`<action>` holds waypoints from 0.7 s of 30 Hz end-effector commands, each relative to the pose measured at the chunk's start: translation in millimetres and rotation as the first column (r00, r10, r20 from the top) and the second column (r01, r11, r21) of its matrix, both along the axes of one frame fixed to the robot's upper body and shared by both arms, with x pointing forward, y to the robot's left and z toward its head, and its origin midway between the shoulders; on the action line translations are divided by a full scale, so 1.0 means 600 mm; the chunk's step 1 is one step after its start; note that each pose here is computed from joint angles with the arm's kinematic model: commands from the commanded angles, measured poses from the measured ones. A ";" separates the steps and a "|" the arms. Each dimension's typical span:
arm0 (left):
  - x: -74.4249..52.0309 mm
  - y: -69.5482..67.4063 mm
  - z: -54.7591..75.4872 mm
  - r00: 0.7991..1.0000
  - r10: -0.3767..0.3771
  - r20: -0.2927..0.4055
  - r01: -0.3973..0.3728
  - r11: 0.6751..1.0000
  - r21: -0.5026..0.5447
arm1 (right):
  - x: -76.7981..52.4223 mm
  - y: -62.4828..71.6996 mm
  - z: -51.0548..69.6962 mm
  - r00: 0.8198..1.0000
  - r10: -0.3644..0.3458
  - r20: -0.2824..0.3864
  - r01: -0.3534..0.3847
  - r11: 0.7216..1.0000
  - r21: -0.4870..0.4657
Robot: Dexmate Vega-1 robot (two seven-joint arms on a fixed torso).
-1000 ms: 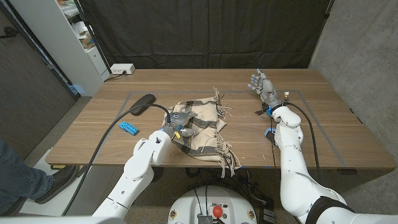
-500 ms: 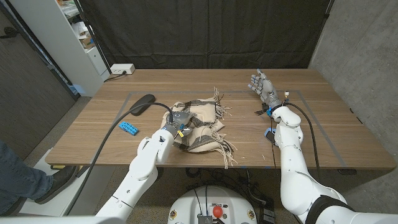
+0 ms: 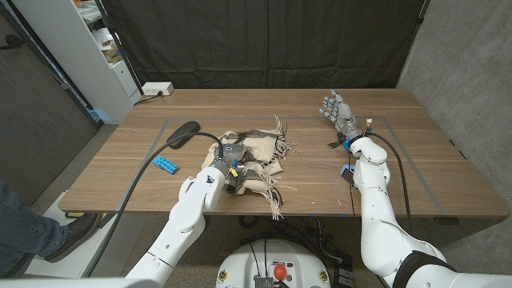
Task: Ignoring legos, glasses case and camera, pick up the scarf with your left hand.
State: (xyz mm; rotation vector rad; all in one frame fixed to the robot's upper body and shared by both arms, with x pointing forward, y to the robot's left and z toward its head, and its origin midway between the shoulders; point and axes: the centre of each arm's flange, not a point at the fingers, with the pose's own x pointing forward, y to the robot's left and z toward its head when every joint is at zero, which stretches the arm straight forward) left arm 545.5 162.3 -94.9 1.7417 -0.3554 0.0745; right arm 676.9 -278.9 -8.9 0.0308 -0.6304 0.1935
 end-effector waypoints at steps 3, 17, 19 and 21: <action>0.004 -0.004 0.000 1.000 -0.008 -0.025 0.006 0.997 -0.078 | -0.003 0.001 -0.005 1.000 -0.001 0.000 0.001 1.000 0.002; 0.007 -0.009 0.001 0.999 -0.032 -0.029 0.028 0.993 -0.118 | -0.007 -0.005 -0.007 1.000 -0.006 -0.003 0.006 1.000 0.006; 0.006 -0.010 0.003 0.999 -0.029 -0.019 0.027 0.992 -0.120 | -0.007 -0.006 -0.007 1.000 -0.007 -0.002 0.007 1.000 0.007; 0.006 -0.010 0.006 1.000 -0.026 -0.015 0.024 0.992 -0.127 | -0.008 -0.007 -0.007 1.000 -0.006 -0.002 0.006 1.000 0.008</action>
